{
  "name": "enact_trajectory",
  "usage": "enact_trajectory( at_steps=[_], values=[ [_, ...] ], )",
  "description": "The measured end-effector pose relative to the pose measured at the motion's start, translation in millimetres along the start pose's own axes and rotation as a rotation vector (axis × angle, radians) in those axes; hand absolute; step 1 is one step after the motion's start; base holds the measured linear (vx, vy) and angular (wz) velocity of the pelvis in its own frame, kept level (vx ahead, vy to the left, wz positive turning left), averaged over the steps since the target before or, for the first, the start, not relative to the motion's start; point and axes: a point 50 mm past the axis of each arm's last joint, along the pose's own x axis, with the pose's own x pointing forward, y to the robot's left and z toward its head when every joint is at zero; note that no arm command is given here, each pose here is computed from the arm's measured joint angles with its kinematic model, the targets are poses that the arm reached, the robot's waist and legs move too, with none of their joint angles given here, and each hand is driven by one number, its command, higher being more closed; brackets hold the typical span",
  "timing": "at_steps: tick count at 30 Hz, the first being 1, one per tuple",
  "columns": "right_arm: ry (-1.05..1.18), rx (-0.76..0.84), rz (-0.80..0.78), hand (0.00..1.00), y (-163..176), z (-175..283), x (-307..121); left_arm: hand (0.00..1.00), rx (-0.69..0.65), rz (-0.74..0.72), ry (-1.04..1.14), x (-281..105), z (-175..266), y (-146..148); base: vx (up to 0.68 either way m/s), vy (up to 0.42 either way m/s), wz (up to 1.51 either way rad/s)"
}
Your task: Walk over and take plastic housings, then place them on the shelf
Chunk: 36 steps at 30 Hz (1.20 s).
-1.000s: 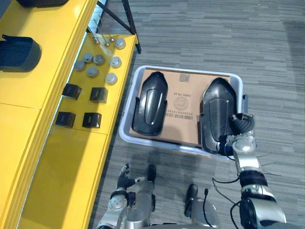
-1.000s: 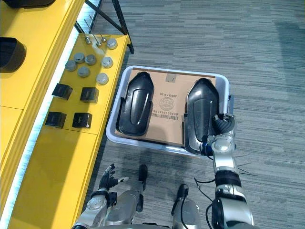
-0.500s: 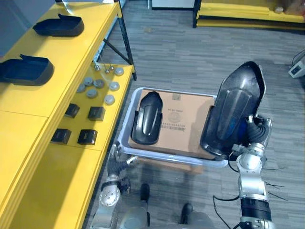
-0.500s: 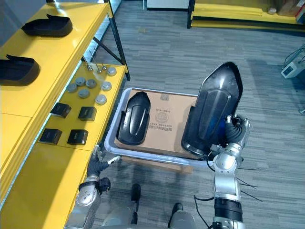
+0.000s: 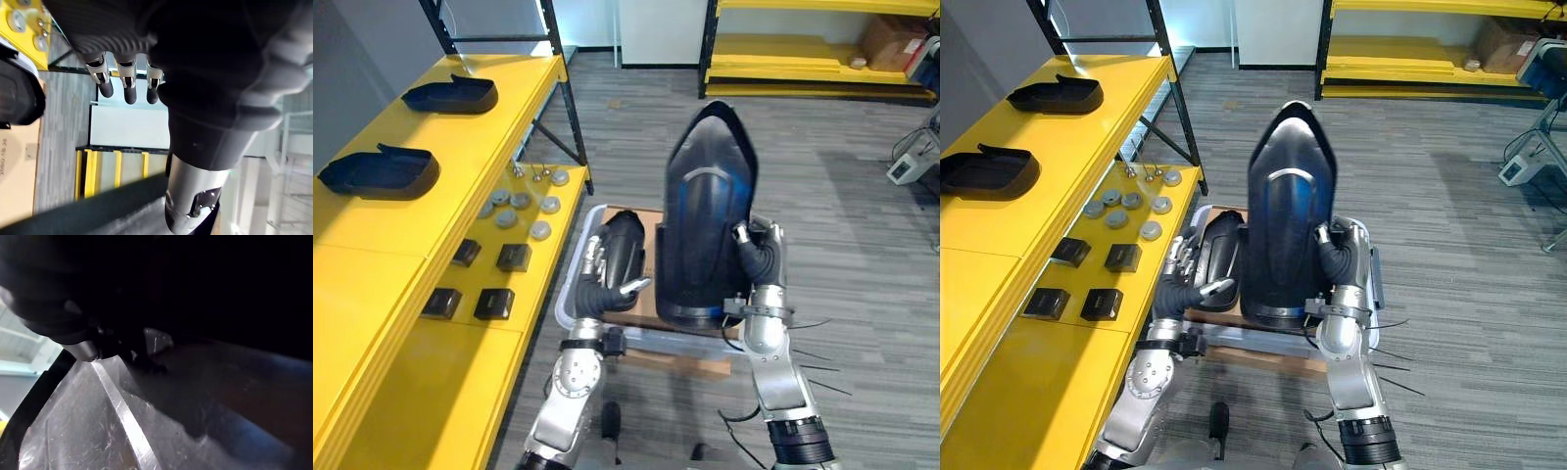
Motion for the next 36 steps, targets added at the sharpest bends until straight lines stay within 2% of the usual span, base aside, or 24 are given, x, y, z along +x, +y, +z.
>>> enact_trajectory(
  at_steps=[3, 4, 6, 7, 17, 24, 29, 33, 36],
  values=[
    [-0.001, 0.004, 0.003, 1.0, 1.2, 0.8, -0.4, 0.0, 0.011, 0.003, 0.015, 2.5, -3.5, -1.6, 0.02, -0.002, -0.07],
    [-0.002, 0.004, 0.005, 1.0, 1.7, 1.1, -0.6, 1.0, 0.014, 0.006, 0.018, 3.7, -4.5, -1.7, 0.0, 0.0, -0.05],
    [-0.007, 0.007, 0.015, 1.0, 3.9, 2.4, -1.4, 1.0, 0.022, 0.008, 0.019, 7.4, -5.4, -1.9, -0.01, 0.003, -0.06],
    [-0.007, 0.006, 0.015, 0.0, 3.8, 2.3, -1.4, 1.0, 0.03, 0.009, 0.021, 8.8, -6.2, -1.5, -0.02, 0.006, -0.06],
    [-0.034, 0.038, 0.093, 0.0, 10.8, 5.9, -6.1, 1.0, 0.086, 0.035, 0.152, 4.2, -31.4, 10.3, -0.01, 0.007, -0.04],
    [-0.088, 0.25, 0.172, 0.0, 1.1, 19.3, -3.8, 1.0, 0.109, 0.039, 0.163, 3.8, -33.0, 13.6, 0.0, 0.0, 0.0],
    [-0.205, 0.468, 0.139, 0.0, -30.6, 40.1, 6.1, 1.0, 0.133, -0.005, 0.143, 2.9, -30.1, 9.4, 0.0, 0.0, 0.0],
    [-0.379, 0.626, -0.034, 0.0, -72.2, 63.6, 17.7, 1.0, 0.152, 0.025, 0.202, -8.9, -39.7, 17.3, 0.0, -0.001, -0.03],
    [-0.415, 0.695, -0.151, 0.0, -101.0, 58.1, 21.2, 1.0, 0.166, 0.089, 0.241, -14.3, -44.8, 34.1, 0.0, 0.0, 0.0]
  ],
)
